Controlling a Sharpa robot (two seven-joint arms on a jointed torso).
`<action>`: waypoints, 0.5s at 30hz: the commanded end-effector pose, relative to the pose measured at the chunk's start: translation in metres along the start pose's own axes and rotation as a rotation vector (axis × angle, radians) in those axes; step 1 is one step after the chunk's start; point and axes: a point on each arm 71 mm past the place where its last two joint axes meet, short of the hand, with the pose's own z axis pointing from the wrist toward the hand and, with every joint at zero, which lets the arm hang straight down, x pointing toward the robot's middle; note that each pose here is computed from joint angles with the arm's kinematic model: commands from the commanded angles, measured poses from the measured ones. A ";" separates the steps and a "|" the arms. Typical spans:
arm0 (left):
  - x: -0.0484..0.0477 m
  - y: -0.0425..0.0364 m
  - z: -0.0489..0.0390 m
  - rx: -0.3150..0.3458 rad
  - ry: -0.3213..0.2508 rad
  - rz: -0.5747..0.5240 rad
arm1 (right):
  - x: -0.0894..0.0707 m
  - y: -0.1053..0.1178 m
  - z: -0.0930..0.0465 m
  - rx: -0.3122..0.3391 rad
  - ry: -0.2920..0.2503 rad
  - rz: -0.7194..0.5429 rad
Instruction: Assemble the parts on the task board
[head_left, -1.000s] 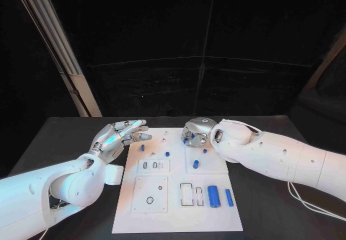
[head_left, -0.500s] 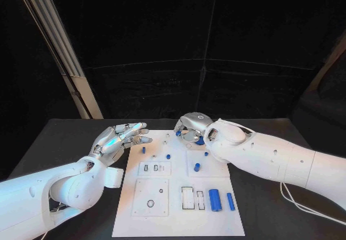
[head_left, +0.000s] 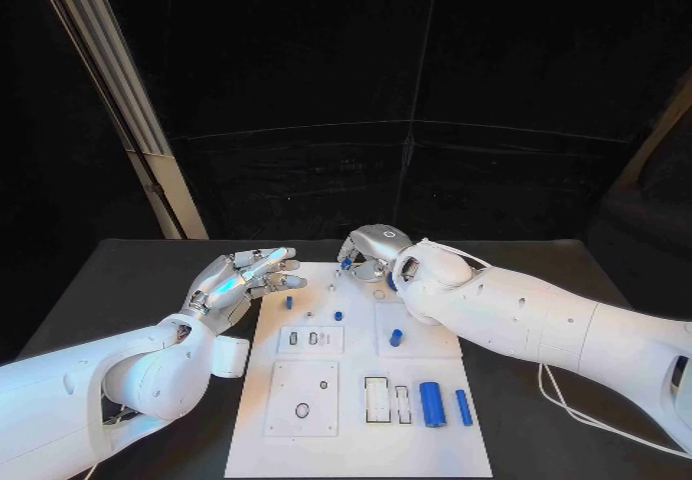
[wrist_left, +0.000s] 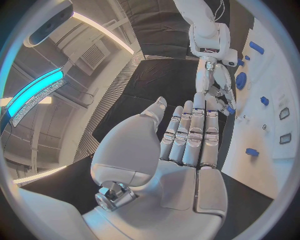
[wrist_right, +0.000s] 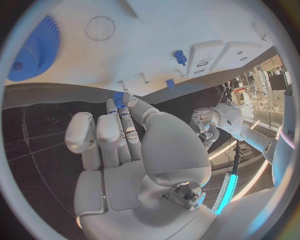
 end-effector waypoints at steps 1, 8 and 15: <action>0.0024 -0.0012 0.0011 0.005 0.018 -0.009 | 0.000 0.002 0.003 -0.010 -0.004 0.005; 0.0029 -0.0017 0.0018 0.007 0.020 -0.009 | 0.004 0.005 0.008 -0.012 0.011 0.006; 0.0027 -0.0020 0.0023 0.007 0.019 -0.009 | 0.005 0.009 0.010 -0.026 0.016 0.008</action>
